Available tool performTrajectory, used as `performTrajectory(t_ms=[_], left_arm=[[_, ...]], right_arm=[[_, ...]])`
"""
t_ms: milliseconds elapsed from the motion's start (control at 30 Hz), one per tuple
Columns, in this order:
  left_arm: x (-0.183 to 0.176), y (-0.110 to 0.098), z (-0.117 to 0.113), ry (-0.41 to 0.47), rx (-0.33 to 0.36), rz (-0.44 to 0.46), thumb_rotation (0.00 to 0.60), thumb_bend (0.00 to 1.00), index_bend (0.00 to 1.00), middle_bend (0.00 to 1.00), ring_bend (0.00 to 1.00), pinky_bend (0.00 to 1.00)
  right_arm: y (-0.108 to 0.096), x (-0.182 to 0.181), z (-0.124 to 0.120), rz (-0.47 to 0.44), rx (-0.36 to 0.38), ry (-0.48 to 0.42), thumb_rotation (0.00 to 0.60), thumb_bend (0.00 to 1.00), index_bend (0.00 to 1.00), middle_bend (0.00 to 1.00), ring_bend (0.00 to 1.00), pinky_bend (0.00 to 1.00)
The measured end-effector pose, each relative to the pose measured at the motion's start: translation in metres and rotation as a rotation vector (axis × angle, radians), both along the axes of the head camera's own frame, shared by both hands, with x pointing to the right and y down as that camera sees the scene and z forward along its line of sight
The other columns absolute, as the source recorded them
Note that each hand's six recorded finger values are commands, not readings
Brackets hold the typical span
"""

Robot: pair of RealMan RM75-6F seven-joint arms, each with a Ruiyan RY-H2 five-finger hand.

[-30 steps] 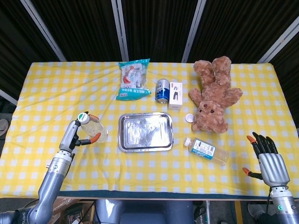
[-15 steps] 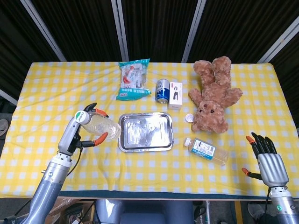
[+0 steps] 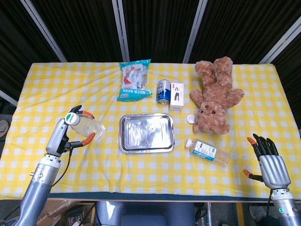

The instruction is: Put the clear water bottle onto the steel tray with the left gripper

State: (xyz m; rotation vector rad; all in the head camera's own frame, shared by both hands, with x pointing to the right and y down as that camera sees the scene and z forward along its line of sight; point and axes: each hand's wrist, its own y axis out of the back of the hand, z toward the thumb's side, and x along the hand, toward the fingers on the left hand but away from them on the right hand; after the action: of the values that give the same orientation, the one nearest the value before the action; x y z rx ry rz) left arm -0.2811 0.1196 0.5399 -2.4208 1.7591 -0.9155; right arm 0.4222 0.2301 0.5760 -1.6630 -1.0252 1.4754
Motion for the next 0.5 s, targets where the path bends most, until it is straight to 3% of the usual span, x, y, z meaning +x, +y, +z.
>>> performTrajectory(t_ms=[200,333,500], left_arm=[[-0.016,0.007,0.047,-0.002,-0.081,-0.038,0.600,0.46,0.55,0.53,0.06,0.01],[-0.007,0.007,0.052,0.035,-0.082,-0.029,0.600,0.46,0.55,0.53,0.06,0.01],[0.029,0.001,0.051,0.101,-0.080,0.027,0.600,0.46,0.55,0.53,0.06,0.01]], right_arm=[[0.000,0.001,0.003,0.001,-0.009,0.007,0.600,0.05,0.10,0.00,0.00,0.00],[0.000,0.000,0.004,-0.002,-0.011,0.011,0.600,0.05,0.10,0.00,0.00,0.00],[0.000,-0.001,0.006,-0.007,-0.014,0.014,0.600,0.05,0.10,0.00,0.00,0.00]])
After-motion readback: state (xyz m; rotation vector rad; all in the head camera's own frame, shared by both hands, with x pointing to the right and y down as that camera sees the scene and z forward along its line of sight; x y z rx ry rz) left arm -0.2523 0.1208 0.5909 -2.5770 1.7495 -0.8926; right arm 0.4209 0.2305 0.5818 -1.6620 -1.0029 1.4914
